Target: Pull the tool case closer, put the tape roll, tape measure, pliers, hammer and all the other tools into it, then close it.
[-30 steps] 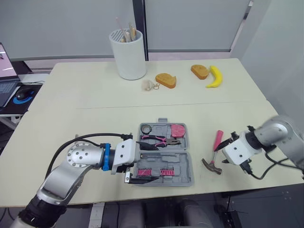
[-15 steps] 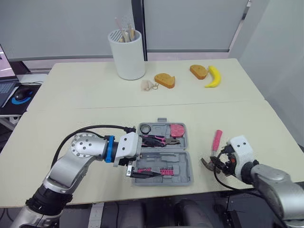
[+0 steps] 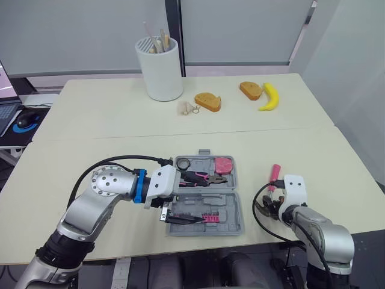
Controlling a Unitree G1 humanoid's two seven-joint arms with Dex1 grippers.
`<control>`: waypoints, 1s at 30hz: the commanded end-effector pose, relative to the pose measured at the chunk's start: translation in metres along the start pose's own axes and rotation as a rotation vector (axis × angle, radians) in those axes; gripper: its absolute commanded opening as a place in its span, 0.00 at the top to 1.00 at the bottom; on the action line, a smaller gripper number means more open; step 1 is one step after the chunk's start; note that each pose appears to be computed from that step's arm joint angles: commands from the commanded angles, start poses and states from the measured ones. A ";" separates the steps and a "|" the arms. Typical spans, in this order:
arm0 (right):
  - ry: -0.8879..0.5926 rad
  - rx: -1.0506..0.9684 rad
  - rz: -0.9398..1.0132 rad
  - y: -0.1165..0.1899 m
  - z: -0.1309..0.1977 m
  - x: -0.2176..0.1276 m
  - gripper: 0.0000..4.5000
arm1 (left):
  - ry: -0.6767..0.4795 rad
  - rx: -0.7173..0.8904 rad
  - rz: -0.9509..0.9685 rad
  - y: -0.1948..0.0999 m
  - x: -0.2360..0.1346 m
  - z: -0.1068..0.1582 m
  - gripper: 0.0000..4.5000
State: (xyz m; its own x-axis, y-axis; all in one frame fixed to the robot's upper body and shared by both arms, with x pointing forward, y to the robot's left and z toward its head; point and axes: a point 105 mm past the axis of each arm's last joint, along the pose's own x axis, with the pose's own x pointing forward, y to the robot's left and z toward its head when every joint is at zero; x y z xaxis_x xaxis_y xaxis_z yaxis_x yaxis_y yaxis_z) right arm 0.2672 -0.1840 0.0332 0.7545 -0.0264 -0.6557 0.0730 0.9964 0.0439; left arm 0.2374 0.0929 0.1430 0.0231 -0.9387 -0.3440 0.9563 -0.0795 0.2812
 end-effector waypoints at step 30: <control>-0.065 -0.410 0.231 -0.010 0.025 0.011 0.80 | 0.036 0.013 0.013 -0.008 -0.009 -0.008 0.00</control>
State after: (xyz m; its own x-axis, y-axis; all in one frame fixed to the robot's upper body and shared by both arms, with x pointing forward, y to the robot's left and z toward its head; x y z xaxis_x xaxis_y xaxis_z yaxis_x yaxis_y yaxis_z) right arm 0.2875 -0.1961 0.0362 0.7317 0.2008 -0.6514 -0.3554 0.9279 -0.1131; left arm 0.2336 0.1080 0.1311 0.0489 -0.9224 -0.3832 0.9622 -0.0594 0.2657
